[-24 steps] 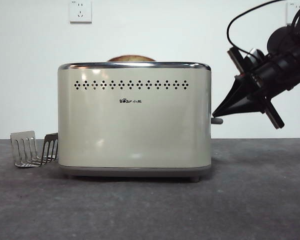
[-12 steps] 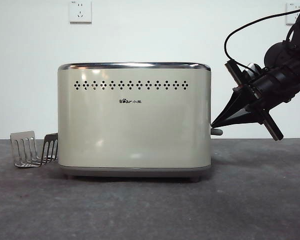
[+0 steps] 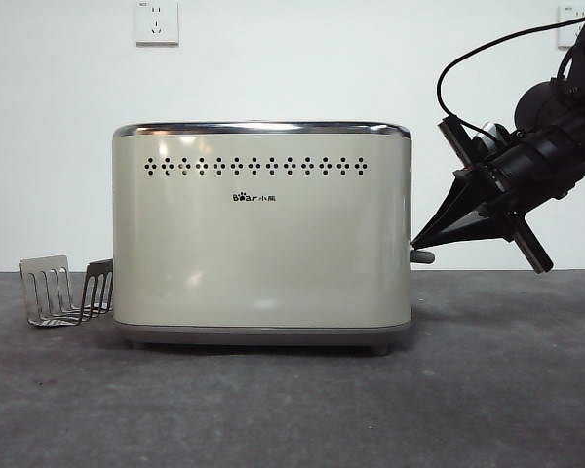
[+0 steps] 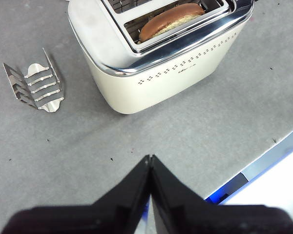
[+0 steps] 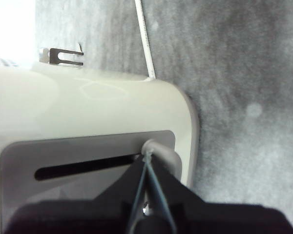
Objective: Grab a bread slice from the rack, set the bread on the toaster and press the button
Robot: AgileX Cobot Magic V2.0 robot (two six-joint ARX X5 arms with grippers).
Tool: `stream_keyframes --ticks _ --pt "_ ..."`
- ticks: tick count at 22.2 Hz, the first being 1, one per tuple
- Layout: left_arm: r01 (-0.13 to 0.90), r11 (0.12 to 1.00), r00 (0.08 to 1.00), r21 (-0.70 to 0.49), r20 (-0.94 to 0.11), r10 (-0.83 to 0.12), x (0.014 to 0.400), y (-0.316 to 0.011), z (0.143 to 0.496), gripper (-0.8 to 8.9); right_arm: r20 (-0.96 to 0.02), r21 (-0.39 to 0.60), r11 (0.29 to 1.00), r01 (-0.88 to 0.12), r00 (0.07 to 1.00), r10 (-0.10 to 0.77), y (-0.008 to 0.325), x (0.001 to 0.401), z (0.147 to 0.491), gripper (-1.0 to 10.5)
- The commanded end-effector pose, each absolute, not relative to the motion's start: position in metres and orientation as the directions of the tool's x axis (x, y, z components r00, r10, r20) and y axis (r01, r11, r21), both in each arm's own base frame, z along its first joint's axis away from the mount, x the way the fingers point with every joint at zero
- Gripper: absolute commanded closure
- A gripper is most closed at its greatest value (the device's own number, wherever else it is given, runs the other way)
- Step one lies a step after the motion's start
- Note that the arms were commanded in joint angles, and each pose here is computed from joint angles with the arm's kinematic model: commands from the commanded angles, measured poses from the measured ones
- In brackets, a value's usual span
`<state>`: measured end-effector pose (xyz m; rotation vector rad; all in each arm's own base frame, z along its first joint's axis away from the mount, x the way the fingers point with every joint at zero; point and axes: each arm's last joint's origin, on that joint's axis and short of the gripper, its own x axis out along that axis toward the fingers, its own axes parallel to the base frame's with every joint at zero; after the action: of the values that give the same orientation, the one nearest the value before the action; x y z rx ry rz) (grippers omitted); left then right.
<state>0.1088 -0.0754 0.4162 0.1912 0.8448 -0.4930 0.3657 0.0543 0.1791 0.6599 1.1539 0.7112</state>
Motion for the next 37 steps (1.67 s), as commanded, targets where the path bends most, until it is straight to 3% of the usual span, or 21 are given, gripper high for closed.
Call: stream_keyframes --ticks 1,12,18,23,28,31,37 --pt "0.486 0.873 0.561 -0.031 -0.755 -0.339 0.109 -0.075 0.415 8.17 -0.633 0.740 0.665 -0.099 0.230 0.739 0.054 0.359 0.169 9.5" --pt "0.491 0.871 0.561 -0.027 -0.756 -0.339 0.109 -0.075 0.415 8.17 -0.518 0.747 0.610 -0.263 0.344 0.783 0.053 0.336 0.248 9.5" --pt "0.491 0.871 0.561 -0.027 -0.755 -0.340 0.109 -0.075 0.415 8.17 -0.447 0.692 0.613 -0.382 0.442 0.778 0.048 0.293 0.314 9.5" --pt "0.490 0.871 0.559 -0.027 -0.757 -0.338 0.110 -0.076 0.415 8.17 -0.409 0.464 0.780 -0.421 0.679 0.610 0.036 0.226 0.398 9.5" --pt "0.490 0.871 0.549 -0.026 -0.767 -0.332 0.114 -0.078 0.413 8.17 -0.362 0.189 0.938 -0.290 0.868 0.341 0.024 0.188 0.458 9.5" --pt "0.489 0.872 0.540 -0.024 -0.777 -0.324 0.118 -0.081 0.411 8.17 -0.312 0.132 0.971 -0.200 0.921 0.232 0.020 0.171 0.486 9.5" --pt "0.489 0.872 0.514 -0.020 -0.801 -0.307 0.128 -0.088 0.406 8.17 -0.228 0.092 0.992 -0.085 0.968 0.104 0.013 0.144 0.520 9.5"
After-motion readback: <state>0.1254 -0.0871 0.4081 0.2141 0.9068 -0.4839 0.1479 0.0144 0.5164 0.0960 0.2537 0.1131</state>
